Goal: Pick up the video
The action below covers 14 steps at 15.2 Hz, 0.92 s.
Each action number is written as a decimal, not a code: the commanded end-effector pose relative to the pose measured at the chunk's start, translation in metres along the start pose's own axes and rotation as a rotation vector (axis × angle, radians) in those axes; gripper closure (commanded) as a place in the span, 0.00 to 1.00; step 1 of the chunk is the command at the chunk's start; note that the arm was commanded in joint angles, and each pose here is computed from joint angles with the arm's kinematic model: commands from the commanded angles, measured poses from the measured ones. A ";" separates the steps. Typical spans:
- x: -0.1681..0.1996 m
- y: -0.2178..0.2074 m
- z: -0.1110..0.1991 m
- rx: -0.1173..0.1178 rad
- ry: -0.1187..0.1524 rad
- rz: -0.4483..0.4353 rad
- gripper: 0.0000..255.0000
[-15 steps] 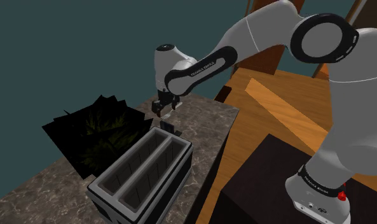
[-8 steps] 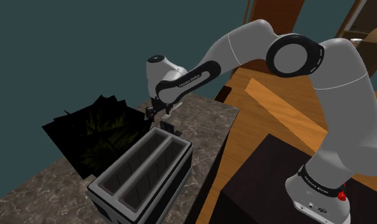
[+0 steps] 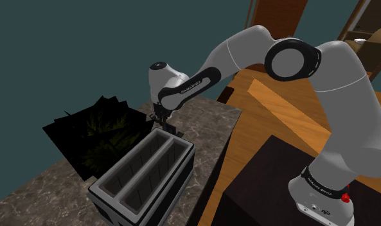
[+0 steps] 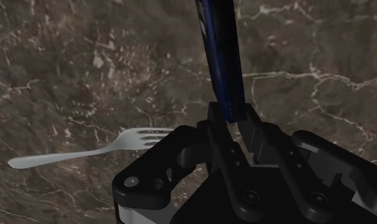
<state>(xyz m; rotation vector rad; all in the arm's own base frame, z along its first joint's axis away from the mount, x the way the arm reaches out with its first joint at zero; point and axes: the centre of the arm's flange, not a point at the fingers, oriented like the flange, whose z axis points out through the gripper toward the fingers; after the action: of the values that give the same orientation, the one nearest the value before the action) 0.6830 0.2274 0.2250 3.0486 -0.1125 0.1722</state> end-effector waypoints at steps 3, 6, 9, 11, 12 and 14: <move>0.000 0.000 0.001 0.001 0.000 0.000 1.00; -0.001 0.000 0.001 0.001 0.000 0.000 1.00; 0.001 0.000 -0.011 0.001 0.000 0.000 1.00; 0.002 0.001 -0.021 0.001 0.000 0.000 1.00; 0.003 0.001 -0.026 0.001 0.000 0.000 1.00; 0.004 0.002 -0.037 0.001 0.000 0.000 1.00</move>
<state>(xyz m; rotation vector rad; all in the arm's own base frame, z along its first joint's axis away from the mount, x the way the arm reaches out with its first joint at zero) 0.6825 0.2280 0.2567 3.0492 -0.1125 0.1720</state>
